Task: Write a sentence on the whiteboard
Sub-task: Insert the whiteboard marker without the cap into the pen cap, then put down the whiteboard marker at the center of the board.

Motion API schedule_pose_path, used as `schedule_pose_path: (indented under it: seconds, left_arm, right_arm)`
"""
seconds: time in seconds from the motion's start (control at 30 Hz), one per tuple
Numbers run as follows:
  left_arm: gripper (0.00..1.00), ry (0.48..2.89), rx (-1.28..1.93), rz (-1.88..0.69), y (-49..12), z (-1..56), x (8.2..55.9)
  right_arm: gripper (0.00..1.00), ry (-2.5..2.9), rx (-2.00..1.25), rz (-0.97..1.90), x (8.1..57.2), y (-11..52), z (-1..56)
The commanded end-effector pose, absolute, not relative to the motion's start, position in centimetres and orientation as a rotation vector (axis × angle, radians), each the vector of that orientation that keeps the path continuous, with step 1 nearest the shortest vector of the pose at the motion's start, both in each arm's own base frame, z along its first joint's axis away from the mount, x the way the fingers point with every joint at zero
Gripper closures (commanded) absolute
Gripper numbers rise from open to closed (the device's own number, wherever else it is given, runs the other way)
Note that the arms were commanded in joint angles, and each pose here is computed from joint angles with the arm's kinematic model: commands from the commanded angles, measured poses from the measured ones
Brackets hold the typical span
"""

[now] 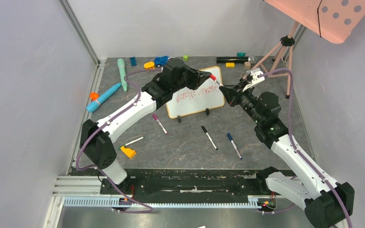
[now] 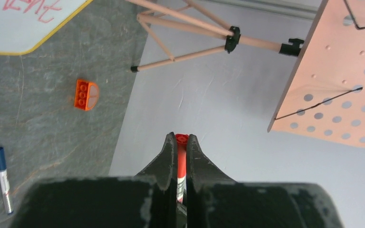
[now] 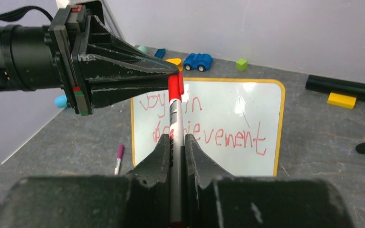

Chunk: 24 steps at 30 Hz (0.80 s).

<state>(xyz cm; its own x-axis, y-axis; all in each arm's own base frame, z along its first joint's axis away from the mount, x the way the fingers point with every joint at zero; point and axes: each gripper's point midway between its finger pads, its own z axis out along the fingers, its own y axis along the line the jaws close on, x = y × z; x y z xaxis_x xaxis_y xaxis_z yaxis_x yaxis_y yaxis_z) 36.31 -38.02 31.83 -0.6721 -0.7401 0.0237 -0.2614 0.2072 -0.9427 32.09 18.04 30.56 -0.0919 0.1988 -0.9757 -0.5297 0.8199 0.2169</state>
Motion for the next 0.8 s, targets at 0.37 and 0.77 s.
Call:
schedule_pose_path:
  seconds: [0.37, 0.77]
  left_arm:
    - [0.98, 2.419, -0.484, -1.724, -43.4, 32.2, 20.8]
    - [0.0, 2.264, -0.558, -1.122, -26.3, 27.8, 30.0]
  right_arm:
    - [1.0, 1.571, -0.206, 0.501, 36.3, 17.6, 31.6]
    - [1.0, 2.088, -0.32, 0.663, 26.2, 17.1, 17.3]
